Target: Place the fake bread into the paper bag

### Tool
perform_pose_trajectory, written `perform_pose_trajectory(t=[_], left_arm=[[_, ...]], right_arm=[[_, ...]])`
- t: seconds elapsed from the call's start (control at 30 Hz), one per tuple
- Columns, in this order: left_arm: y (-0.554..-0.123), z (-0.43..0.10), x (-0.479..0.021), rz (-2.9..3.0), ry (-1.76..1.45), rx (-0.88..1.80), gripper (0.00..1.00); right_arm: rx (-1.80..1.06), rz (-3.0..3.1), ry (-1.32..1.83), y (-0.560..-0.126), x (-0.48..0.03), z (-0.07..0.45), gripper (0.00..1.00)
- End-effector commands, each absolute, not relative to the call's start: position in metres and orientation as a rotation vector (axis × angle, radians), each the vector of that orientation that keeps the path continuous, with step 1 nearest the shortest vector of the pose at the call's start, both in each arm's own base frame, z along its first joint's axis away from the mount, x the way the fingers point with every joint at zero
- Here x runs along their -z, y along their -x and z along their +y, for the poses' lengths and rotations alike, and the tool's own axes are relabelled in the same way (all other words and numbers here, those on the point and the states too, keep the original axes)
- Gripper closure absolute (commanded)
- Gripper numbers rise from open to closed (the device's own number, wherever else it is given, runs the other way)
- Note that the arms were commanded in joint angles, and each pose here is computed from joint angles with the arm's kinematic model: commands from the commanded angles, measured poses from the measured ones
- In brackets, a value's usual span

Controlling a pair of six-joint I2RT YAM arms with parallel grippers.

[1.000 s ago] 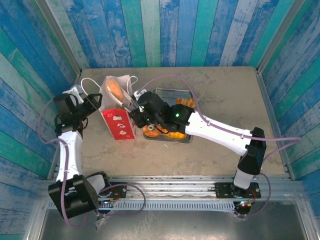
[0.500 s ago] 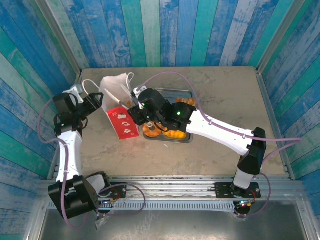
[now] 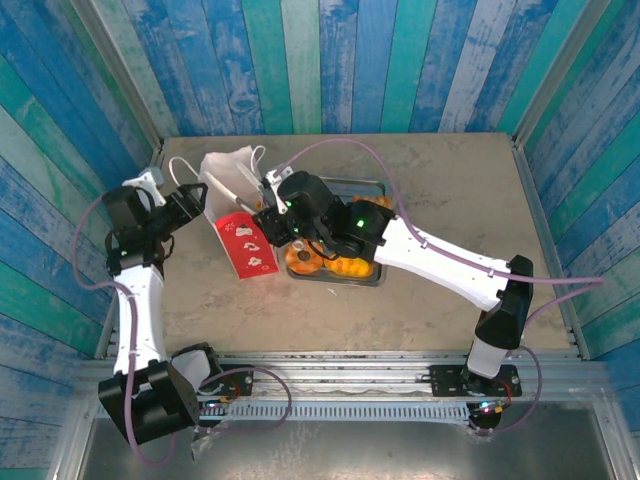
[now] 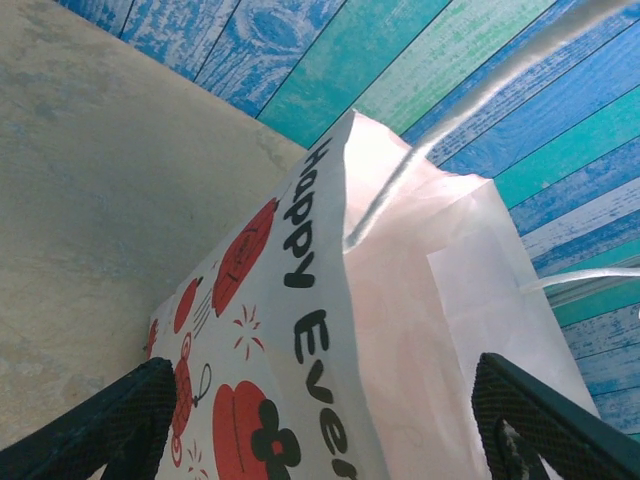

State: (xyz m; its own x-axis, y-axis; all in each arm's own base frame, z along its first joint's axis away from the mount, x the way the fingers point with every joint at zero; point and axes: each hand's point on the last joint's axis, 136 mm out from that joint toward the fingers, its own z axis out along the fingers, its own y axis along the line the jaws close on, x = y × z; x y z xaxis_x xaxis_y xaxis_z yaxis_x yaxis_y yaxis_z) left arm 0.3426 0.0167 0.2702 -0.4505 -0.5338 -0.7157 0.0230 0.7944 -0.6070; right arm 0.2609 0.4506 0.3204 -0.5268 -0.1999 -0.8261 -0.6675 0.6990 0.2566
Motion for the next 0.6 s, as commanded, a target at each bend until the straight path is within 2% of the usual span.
perform_pose_trajectory(t=[0.0,0.3,0.57], left_arm=[[-0.333,0.008,-0.292,1.908,0.338,0.691,0.17],[-0.315,0.0,-0.294,1.898,0.311,0.695,0.0],[-0.313,-0.004,-0.294,1.892,0.306,0.723,0.06]], right_arm=[[-0.81,1.985,0.653,-0.258,-0.363,0.449,0.46],[-0.92,1.901,0.644,-0.254,-0.408,0.432,0.47],[-0.926,1.851,0.597,-0.257,-0.441,0.393,0.47]])
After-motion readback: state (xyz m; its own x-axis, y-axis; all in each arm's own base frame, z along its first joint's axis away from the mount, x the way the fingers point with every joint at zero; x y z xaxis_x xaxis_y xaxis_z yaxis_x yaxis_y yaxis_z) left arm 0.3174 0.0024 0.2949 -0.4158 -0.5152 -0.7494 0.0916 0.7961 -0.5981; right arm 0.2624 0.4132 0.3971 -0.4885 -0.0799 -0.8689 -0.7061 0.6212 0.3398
